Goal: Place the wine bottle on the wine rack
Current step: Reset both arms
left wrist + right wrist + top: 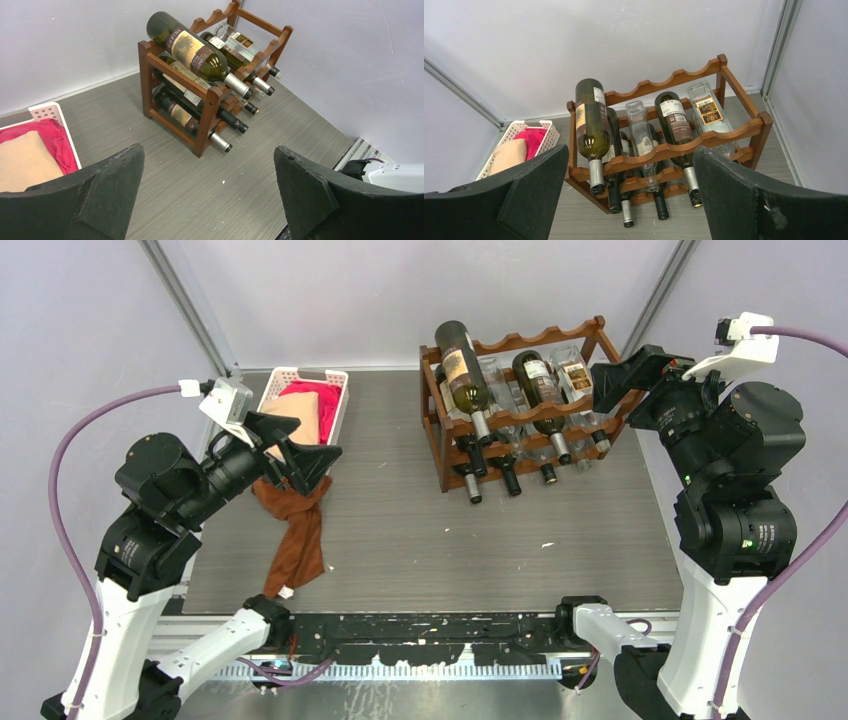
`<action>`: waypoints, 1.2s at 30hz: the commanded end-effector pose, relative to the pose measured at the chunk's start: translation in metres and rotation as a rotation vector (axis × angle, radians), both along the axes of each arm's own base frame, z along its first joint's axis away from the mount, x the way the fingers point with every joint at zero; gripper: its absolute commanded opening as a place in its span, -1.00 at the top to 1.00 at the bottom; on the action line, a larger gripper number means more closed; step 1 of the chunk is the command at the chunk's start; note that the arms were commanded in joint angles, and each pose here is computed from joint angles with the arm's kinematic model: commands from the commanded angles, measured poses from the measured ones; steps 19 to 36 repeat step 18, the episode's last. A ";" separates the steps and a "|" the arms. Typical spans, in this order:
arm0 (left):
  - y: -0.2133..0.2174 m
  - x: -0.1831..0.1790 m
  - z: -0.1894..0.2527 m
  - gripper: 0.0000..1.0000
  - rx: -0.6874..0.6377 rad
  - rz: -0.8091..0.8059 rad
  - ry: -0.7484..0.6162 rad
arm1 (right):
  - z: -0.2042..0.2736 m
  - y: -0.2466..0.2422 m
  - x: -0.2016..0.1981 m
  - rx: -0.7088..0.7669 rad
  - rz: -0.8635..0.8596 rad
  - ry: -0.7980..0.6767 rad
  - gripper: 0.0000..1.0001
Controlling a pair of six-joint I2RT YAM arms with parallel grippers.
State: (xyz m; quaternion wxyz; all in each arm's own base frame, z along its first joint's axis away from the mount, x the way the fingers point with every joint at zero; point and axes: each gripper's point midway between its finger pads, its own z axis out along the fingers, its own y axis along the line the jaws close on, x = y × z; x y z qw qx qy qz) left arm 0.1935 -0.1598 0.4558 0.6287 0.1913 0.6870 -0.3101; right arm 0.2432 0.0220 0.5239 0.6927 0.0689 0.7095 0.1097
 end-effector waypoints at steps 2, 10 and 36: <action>0.002 -0.002 0.008 -0.99 -0.011 0.003 -0.035 | 0.016 -0.003 -0.002 -0.023 -0.010 -0.067 -1.00; 0.002 -0.002 0.009 -1.00 -0.014 0.001 -0.035 | 0.017 -0.003 -0.002 -0.057 -0.005 -0.071 -1.00; 0.002 -0.003 0.009 -0.99 -0.018 0.000 -0.033 | 0.015 -0.004 -0.002 -0.076 -0.006 -0.070 -1.00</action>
